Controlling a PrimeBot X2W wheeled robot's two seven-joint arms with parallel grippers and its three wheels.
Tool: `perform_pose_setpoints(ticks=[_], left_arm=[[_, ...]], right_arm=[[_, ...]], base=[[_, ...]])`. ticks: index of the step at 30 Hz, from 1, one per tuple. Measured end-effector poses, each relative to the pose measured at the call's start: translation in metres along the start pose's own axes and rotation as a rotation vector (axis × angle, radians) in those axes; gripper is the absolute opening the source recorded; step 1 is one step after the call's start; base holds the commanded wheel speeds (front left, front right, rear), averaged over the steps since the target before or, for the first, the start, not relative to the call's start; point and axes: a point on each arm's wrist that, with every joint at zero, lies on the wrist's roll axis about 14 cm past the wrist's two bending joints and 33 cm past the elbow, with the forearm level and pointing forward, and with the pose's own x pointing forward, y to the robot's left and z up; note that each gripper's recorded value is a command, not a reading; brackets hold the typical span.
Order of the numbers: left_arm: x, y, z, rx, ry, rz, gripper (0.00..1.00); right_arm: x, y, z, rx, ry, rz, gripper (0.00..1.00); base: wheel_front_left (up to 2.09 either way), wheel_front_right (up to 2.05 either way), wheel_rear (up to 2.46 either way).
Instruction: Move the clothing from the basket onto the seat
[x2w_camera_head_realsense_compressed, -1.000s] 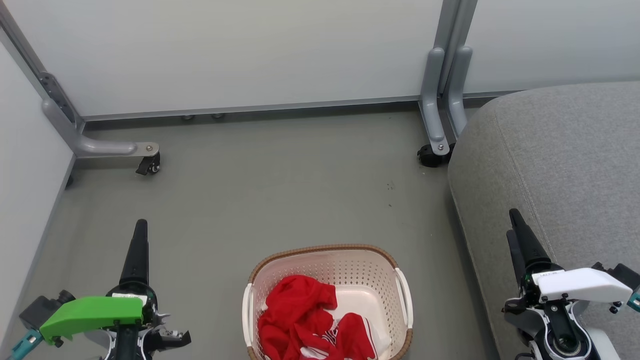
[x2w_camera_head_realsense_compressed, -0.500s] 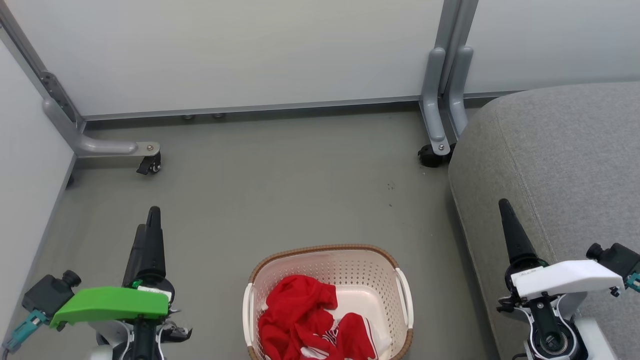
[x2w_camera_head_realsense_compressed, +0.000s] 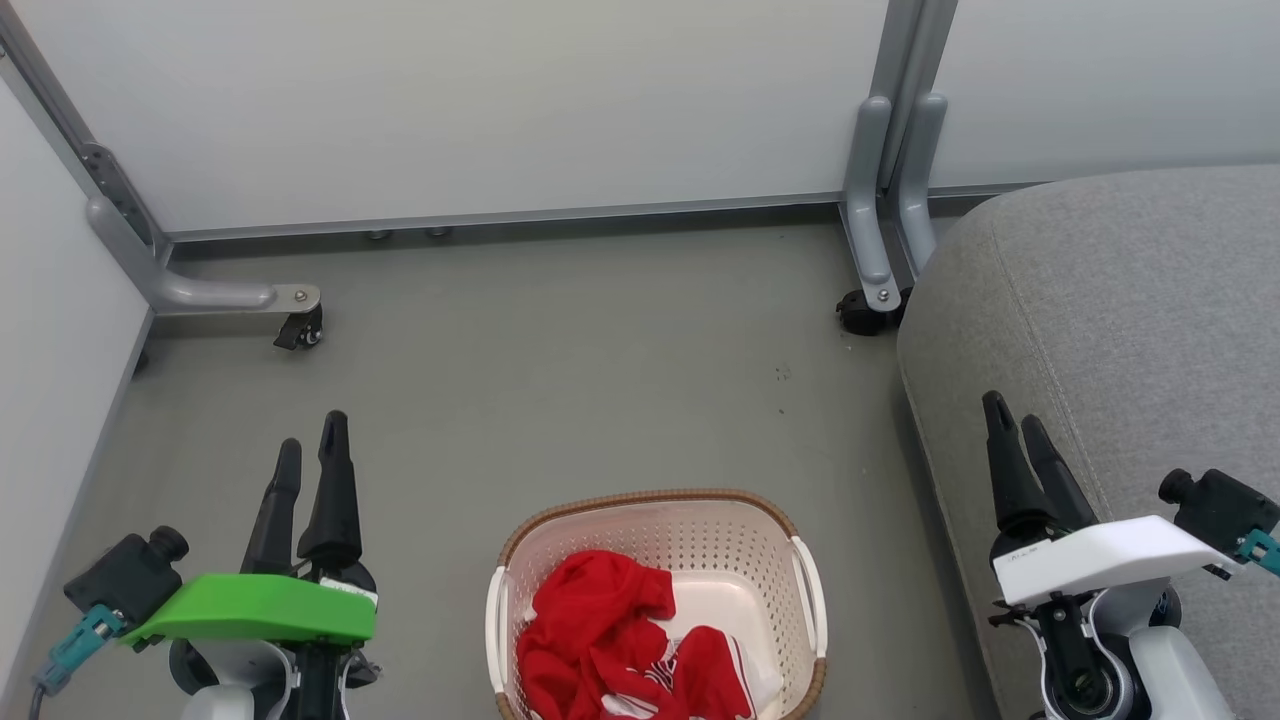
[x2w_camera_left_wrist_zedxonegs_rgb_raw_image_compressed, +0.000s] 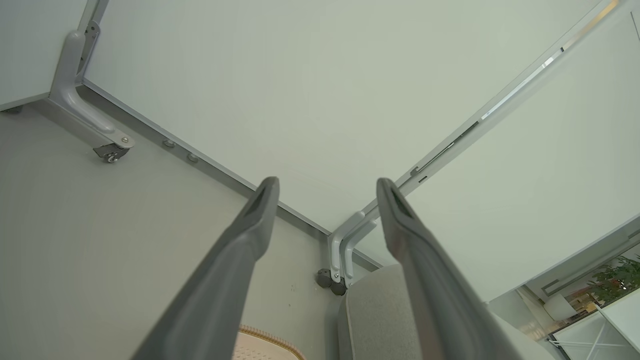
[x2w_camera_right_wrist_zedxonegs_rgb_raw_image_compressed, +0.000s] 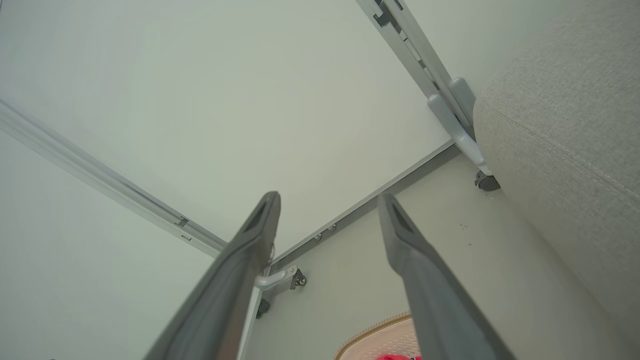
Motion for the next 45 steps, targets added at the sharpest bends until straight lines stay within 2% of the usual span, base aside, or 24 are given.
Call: perform_pose_setpoints(ticks=[19,45], left_arm=[[-0.002,-0.004,-0.010,0.257,0.023,-0.042,1.00],[-0.006,0.004,-0.023,0.479,0.050,-0.052,1.00]], right_arm=[[-0.001,0.005,-0.012,-0.247,0.017,0.030,1.00],[-0.004,0.009,-0.030,-0.479,0.050,0.077,1.00]], base=[[0.00,0.00,0.00],[0.00,0.00,0.00]])
